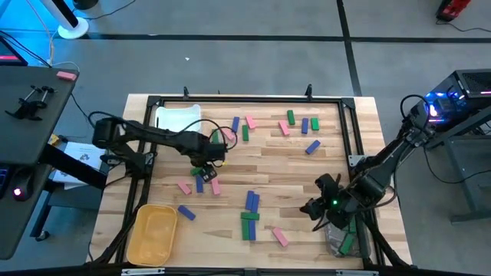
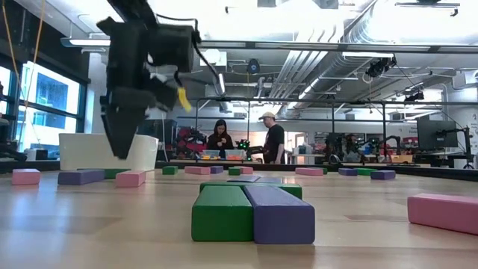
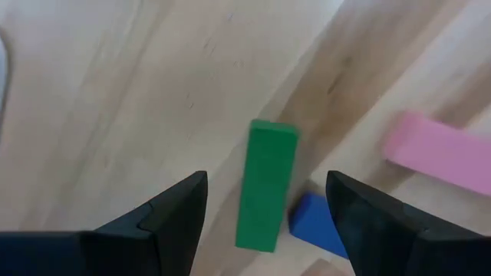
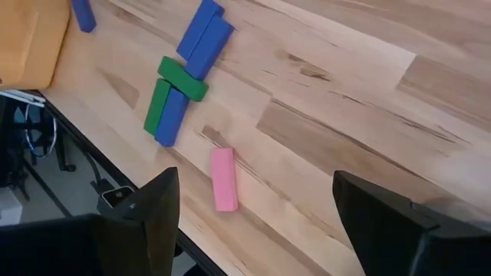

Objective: Sort blocks
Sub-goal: Put the green block into the black transparent bin

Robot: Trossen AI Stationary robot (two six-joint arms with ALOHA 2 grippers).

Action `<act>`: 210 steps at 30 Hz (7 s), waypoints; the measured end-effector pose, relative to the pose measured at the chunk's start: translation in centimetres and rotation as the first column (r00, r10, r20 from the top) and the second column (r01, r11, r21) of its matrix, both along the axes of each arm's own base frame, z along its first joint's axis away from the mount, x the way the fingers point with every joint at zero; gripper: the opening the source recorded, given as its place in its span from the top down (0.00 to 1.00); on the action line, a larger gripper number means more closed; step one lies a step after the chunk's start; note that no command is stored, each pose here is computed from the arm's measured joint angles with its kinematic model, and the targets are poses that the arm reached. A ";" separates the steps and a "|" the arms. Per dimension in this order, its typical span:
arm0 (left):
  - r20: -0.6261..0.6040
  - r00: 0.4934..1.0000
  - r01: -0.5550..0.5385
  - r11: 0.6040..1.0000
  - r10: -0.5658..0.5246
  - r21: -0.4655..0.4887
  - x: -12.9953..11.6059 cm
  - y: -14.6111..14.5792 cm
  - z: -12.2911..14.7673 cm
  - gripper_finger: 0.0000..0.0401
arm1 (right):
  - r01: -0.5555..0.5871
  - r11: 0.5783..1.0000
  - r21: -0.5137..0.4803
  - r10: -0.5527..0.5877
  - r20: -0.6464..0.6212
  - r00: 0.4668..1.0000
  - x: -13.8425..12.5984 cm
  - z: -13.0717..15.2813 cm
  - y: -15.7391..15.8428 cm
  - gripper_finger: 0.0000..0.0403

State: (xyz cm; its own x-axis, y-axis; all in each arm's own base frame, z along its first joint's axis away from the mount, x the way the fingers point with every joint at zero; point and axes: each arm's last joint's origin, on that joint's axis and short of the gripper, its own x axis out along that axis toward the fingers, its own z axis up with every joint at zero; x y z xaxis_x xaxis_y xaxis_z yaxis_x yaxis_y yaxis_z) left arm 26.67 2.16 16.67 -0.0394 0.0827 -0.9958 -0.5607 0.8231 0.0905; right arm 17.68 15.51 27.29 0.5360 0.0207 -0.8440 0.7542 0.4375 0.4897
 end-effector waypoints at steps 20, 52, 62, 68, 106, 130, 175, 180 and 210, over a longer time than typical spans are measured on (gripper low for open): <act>-0.064 0.987 0.136 0.977 -0.148 -0.163 1.1 1.8 -3.8 0.85 | -0.010 1.000 -0.011 0.010 0.007 1.000 0.1 0.0 -0.1 0.32; 0.986 0.137 -0.184 0.981 0.093 -0.067 4.8 1.0 18.2 0.87 | 0.341 0.814 -0.469 0.017 0.607 0.795 9.7 5.6 -8.9 0.38; 0.972 0.191 -0.273 0.958 0.139 -0.083 6.6 1.4 15.8 0.87 | 0.195 0.776 -0.599 0.087 0.408 0.909 13.6 4.0 -12.0 0.53; 0.963 0.215 -0.270 0.958 0.160 -0.099 7.4 1.0 14.8 0.87 | 0.160 0.772 -0.615 0.067 0.329 0.942 14.8 3.5 -13.1 0.55; 0.961 0.270 -0.261 0.965 0.066 0.007 3.8 3.3 17.4 0.48 | 0.132 0.798 -0.588 0.070 0.308 0.949 11.9 5.5 -13.5 1.00; 0.974 0.166 -0.089 0.986 0.154 -0.140 -0.5 -1.8 9.4 0.45 | -0.195 0.980 -0.040 0.191 -0.094 0.977 -1.6 3.6 0.3 1.00; 0.721 0.315 0.493 0.756 -0.617 0.431 -1.0 -7.2 14.6 0.46 | 0.075 0.990 0.119 -0.096 0.181 0.979 -2.8 4.6 3.4 0.48; 0.714 0.387 0.510 0.781 -0.583 0.361 0.8 -8.1 12.7 0.46 | -0.053 0.995 0.078 0.034 0.232 0.972 2.4 4.0 2.7 0.52; 0.871 0.348 0.281 0.925 -0.346 0.255 -2.1 -7.5 13.8 0.46 | -0.311 0.948 0.069 0.313 -0.027 0.949 19.7 -13.0 -0.9 1.00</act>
State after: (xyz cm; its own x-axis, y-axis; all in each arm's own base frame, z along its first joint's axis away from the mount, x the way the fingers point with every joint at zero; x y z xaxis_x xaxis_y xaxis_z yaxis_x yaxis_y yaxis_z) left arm 24.57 -5.38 30.42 0.9000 -0.0647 -0.4310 -0.0453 0.9697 -0.2402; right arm 37.35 14.61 14.26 0.4626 0.2359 -0.8546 0.6032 0.6227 0.4984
